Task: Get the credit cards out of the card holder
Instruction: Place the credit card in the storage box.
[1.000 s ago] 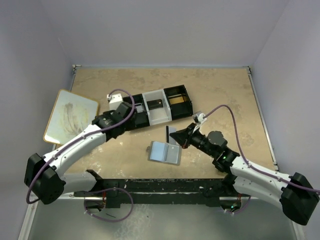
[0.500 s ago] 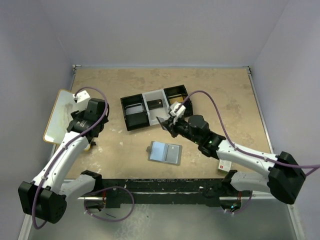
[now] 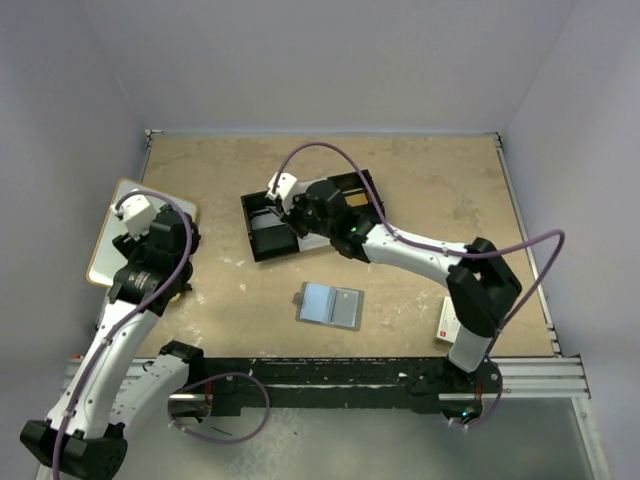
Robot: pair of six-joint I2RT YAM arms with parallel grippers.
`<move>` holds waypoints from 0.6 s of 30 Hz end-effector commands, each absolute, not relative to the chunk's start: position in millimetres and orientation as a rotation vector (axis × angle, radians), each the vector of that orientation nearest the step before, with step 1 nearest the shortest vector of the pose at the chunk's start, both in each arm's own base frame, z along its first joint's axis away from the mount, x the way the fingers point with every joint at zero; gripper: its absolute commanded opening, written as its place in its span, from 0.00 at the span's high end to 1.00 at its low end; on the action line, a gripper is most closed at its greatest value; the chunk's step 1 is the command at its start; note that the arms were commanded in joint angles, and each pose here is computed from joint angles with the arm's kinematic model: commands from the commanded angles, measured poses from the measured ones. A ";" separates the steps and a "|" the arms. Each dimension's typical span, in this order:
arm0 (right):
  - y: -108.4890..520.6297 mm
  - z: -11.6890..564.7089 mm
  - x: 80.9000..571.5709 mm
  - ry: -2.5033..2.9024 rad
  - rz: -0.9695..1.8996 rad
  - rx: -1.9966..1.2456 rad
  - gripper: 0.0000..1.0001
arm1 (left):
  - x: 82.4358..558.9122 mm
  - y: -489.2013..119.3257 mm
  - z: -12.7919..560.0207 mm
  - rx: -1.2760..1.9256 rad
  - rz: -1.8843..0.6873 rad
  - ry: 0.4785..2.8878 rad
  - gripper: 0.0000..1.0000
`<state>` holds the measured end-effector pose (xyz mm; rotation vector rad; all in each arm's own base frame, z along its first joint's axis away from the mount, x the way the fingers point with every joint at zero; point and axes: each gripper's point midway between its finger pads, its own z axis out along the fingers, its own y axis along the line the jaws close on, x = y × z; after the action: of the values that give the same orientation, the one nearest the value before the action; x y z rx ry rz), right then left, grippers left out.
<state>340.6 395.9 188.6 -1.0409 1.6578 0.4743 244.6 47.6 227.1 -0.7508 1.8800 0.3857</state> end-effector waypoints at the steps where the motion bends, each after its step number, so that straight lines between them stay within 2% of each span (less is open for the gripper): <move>1: 415.3 193.5 353.0 1.590 0.433 -1.164 1.00 | 235.5 57.2 247.9 -0.812 0.350 1.753 0.27; 9: 435.7 170.0 380.2 1.526 0.309 -1.314 1.00 | 240.6 51.8 241.1 -0.793 0.344 1.795 0.26; 18: 454.7 171.2 411.0 1.305 0.160 -1.373 1.00 | 244.4 50.1 235.3 -0.794 0.351 1.811 0.23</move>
<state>390.0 436.5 123.9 -1.4058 1.5239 0.2393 244.2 47.9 220.5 -0.7628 1.8802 0.3872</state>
